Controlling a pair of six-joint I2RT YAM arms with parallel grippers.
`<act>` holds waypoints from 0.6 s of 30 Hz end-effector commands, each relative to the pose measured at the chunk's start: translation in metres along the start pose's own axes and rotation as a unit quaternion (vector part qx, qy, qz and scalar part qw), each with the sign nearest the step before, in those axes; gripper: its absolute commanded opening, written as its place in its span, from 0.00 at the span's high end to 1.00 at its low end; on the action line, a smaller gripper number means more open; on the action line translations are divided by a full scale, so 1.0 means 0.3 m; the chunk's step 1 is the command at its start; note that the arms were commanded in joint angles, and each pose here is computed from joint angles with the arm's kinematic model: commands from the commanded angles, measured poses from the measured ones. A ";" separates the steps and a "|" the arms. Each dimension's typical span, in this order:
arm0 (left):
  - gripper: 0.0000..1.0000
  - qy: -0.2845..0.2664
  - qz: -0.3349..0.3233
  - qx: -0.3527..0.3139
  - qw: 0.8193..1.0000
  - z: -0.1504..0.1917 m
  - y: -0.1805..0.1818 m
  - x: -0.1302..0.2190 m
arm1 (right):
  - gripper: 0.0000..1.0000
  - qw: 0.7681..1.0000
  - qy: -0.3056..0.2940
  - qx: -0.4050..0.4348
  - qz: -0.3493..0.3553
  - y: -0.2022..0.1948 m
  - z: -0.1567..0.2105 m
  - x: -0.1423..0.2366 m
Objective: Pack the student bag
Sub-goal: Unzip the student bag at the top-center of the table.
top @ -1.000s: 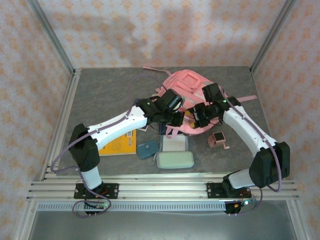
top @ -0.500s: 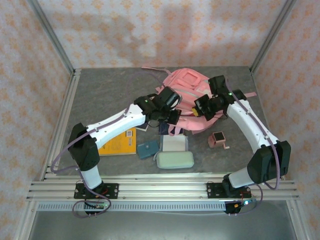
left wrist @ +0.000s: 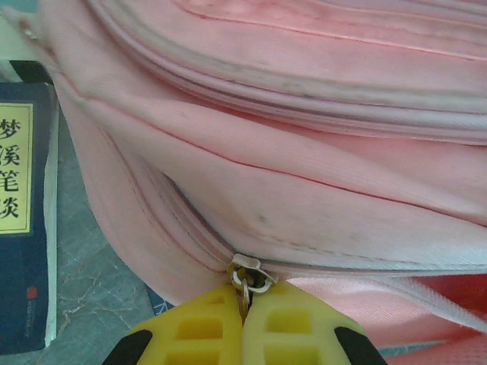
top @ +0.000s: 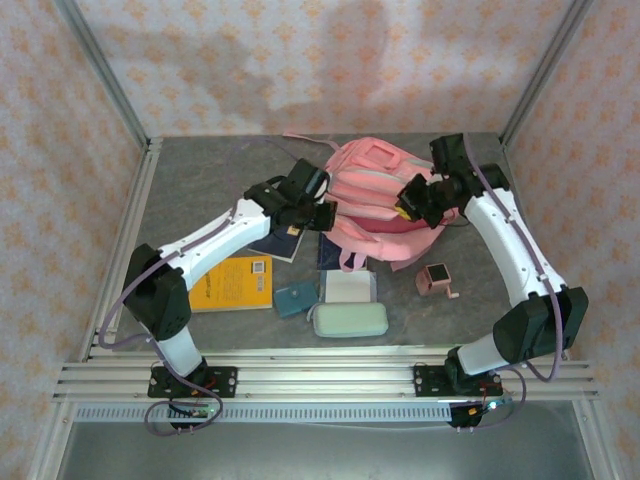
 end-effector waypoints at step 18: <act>1.00 -0.076 0.075 0.041 0.993 -0.155 0.064 0.000 | 1.00 0.995 -0.080 0.059 -0.032 0.148 -0.114 0.167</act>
Point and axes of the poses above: each hand's point on the last joint's axis, 136 mm out from that joint toward the fingers, its own x axis back along the fingers, its own y axis along the line the jaws close on, z = x × y, the point moved 5 cm from there along x, back along the fingers, and after that the axes turned 4 degrees about -x, right-handed, at the moved point
